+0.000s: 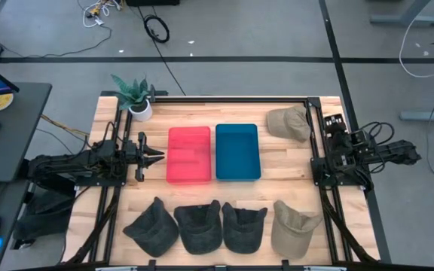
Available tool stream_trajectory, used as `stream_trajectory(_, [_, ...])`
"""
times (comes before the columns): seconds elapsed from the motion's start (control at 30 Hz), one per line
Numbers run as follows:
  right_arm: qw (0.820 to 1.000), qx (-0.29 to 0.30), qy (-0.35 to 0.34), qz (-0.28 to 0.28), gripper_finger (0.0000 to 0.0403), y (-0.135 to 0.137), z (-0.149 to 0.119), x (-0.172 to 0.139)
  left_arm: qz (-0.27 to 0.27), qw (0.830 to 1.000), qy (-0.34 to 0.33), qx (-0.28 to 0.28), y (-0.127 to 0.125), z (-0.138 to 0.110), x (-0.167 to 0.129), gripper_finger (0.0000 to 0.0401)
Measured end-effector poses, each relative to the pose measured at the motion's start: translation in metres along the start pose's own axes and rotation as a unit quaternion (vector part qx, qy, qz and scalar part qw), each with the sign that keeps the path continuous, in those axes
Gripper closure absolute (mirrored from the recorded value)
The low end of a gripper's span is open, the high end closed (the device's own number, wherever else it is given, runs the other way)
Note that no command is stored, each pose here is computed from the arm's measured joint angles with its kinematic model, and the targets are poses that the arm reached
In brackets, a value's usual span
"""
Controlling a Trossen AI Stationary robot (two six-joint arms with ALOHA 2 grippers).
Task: Pick & Place hat
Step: Put the bottom brown cap into the blue bin
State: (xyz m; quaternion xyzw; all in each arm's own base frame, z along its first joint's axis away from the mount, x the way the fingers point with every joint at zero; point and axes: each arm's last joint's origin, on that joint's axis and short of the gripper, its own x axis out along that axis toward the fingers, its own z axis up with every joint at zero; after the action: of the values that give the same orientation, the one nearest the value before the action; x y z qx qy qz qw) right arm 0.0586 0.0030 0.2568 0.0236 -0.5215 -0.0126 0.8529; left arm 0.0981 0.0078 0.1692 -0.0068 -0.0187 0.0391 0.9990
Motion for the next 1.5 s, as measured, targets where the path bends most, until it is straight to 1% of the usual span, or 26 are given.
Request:
stream_trajectory(0.13, [0.999,0.02,-0.035,-0.001,0.0243,0.0,0.008,0.001,0.0,1.0,0.0,0.0,0.0,0.0,0.0,0.0334])
stream_trajectory(0.23, [0.999,0.022,-0.025,0.0,0.0243,0.001,0.014,0.015,0.0,1.0,0.0,0.0,0.0,0.0,0.0,0.0334])
stream_trajectory(0.3, [0.999,0.005,0.031,0.003,0.0243,0.002,0.017,0.035,0.0,1.0,0.0,0.0,0.0,0.0,0.0,0.0334])
stream_trajectory(0.37, [0.992,-0.005,0.125,0.008,0.0243,0.004,0.024,0.06,0.0,1.0,0.0,0.0,0.0,0.0,0.0,0.0334])
stream_trajectory(0.43, [0.976,-0.015,0.217,0.012,0.0243,0.006,0.035,0.085,0.0,1.0,0.0,0.0,0.0,0.0,0.0,0.0334])
stream_trajectory(0.5, [0.955,-0.014,0.296,0.013,0.0243,0.007,0.044,0.104,0.0,1.0,0.0,0.0,0.0,0.0,0.0,0.0334])
stream_trajectory(0.57, [0.939,0.006,0.344,0.008,0.0243,0.008,0.051,0.119,0.0,1.0,0.0,0.0,0.0,0.0,0.0,0.0334])
stream_trajectory(0.6, [0.936,0.016,0.352,0.004,0.0243,0.008,0.055,0.125,0.0,1.0,0.0,0.0,0.0,0.0,0.0,0.0334])
stream_trajectory(0.7, [0.937,0.031,0.347,-0.002,0.0243,0.009,0.063,0.141,0.0,1.0,0.0,0.0,0.0,0.0,0.0,0.0334])
stream_trajectory(0.8, [0.942,0.043,0.334,-0.005,0.0243,0.01,0.064,0.149,0.0,1.0,0.0,0.0,0.0,0.0,0.0,0.0334])
stream_trajectory(1.07, [0.939,0.075,0.334,-0.016,0.0243,0.01,0.062,0.15,0.0,1.0,0.0,0.0,0.0,0.0,0.0,0.0334])
stream_trajectory(1.2, [0.937,0.109,0.332,-0.028,0.0243,0.01,0.062,0.151,0.0,1.0,0.0,0.0,0.0,0.0,0.0,0.0334])
stream_trajectory(1.5, [0.933,0.102,0.345,-0.028,0.0243,0.01,0.061,0.15,0.0,1.0,0.0,0.0,0.0,0.0,0.0,0.0334])
